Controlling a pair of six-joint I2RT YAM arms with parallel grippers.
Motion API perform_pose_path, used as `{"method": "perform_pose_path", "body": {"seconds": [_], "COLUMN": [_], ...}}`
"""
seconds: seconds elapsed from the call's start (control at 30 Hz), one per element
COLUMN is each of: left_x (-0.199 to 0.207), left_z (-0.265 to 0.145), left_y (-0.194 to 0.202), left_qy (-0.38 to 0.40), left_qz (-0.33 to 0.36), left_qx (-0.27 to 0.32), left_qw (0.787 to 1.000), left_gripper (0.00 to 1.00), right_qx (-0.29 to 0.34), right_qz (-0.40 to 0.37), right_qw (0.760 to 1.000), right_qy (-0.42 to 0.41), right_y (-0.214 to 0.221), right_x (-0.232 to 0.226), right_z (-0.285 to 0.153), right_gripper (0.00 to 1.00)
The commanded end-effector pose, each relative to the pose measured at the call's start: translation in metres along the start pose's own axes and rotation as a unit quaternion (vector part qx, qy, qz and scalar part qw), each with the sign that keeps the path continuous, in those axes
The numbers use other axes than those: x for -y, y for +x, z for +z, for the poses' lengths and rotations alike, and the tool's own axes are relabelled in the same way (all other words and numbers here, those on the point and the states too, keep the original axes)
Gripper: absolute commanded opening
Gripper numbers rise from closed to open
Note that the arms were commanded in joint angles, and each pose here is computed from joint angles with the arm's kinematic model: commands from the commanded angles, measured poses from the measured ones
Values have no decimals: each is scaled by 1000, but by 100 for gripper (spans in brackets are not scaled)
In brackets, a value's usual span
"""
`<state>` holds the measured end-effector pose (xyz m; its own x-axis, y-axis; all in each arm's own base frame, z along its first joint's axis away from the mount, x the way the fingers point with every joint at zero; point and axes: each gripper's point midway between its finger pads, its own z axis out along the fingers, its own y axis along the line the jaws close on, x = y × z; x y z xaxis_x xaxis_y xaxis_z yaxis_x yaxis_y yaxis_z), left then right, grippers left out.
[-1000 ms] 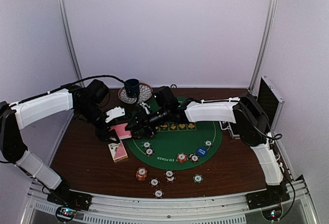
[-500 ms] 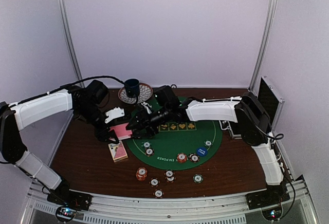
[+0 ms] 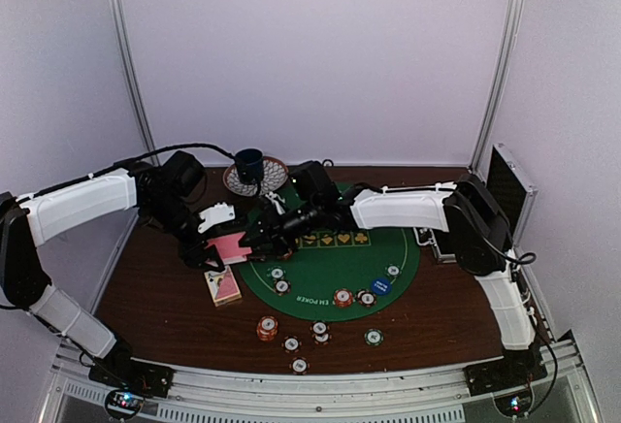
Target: Distribute texas hold em gaming equipment
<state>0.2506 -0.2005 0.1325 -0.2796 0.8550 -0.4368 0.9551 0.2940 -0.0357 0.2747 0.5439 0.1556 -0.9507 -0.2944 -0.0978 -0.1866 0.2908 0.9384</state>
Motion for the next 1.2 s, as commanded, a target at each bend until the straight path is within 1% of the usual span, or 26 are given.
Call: {"method": "perform_pose_path", "body": {"seconds": [0.0,0.2,0.37,0.47,0.6,0.73,1.1,1.17], "left_x": [-2,-3,-4,-5,-5,-6,-7,-7], "left_z": [-12,-12,-11,-10,-9,-9,-11,-12], "left_y": [-10,-10,-8,-7,-6,-7,-8,-8], "left_qy": [-14,-15,-17,-20,-20,-21,-24,-23], "left_qz": [15,13,14,13,13,13,13,12], "left_qx": [26,25,21,17,15,16,18,18], "left_qw": [999,999,1000,1000,1000,1000,999,999], "left_gripper": [10,10,10,10,10,10,10,10], "right_qx": [15,19,25,30,23,12,-6,-10], "right_qz": [-12,-15,-20,-19,-18,-12,-5,-6], "right_qw": [1000,1000,999,999,998,999,999,999], "right_qy": [9,5,-11,-35,-46,-51,-43,-33], "right_y": [-7,-7,-7,-8,-4,1,8,9], "right_x": [-5,-12,-26,-39,-42,-39,-27,-23], "right_z": [-20,-27,-33,-34,-31,-24,-14,-14], "right_gripper": [31,28,21,19,20,23,24,25]}}
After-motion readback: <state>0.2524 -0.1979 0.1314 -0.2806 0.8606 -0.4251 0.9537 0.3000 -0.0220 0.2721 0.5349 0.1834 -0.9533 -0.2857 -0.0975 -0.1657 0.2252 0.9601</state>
